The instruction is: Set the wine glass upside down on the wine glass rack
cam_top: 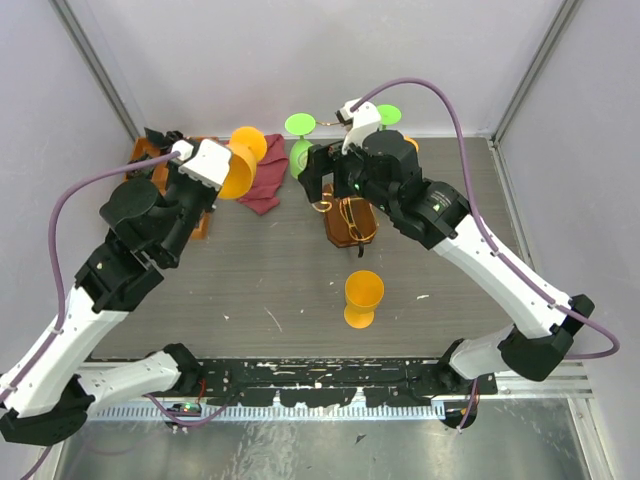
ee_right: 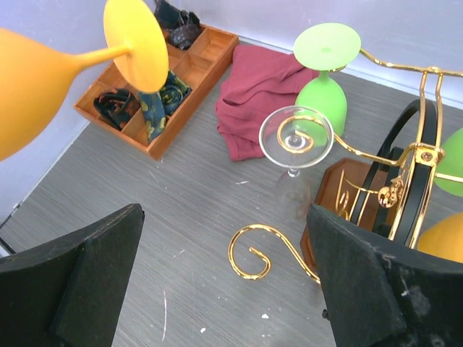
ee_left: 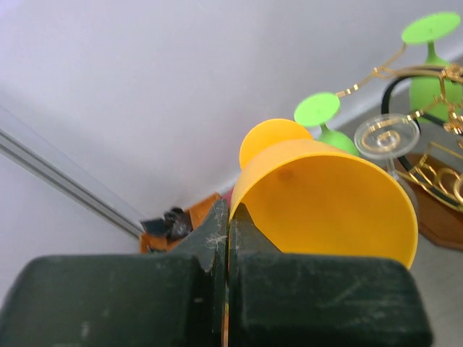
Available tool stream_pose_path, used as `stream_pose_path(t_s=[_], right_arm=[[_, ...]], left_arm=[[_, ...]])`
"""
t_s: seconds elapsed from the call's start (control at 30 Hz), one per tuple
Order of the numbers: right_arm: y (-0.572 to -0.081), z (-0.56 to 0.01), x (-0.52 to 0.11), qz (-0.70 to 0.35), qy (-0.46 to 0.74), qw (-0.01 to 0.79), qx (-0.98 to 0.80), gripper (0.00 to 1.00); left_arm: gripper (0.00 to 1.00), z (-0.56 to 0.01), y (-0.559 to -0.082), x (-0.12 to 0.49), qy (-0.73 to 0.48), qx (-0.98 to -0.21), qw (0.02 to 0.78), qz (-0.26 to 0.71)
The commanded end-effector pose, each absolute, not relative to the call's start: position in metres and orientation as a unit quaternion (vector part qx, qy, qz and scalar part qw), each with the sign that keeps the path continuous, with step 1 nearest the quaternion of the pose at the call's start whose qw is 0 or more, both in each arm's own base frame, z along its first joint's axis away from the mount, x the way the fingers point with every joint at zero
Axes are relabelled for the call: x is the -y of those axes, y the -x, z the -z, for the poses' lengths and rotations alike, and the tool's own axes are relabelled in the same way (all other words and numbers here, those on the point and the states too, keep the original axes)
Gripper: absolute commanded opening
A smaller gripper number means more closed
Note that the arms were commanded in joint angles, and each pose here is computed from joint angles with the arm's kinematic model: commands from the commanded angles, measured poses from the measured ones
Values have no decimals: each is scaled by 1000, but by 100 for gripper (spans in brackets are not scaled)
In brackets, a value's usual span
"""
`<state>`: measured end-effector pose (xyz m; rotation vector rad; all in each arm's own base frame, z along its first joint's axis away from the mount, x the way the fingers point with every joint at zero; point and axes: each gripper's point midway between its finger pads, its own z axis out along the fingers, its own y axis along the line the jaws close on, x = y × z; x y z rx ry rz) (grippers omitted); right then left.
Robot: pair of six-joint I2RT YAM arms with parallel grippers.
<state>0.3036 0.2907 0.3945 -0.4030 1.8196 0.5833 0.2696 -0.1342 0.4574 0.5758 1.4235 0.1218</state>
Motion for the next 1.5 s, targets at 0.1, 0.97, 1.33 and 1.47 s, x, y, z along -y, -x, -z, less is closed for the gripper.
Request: stream_pose_path(t_s=[0.1,0.97,1.33,1.47], right_arm=[[-309,-469,-289,-307,117,623,-710,100],[-287,-541,-328,-636,18,476,-607,87],[-308,-549,-338,-661,8,487,-571,85],[-308,-557,-341,-678,10,487,-550,81]], left_arm=[[0,-533,-274,136,-221,-539,810,-73],[0,-533,-239,153,-140,-294,945,-4],[0,-526,-238,158,-149,-295,944,13],[0,-525,-238,158,-151,-296,943,12]])
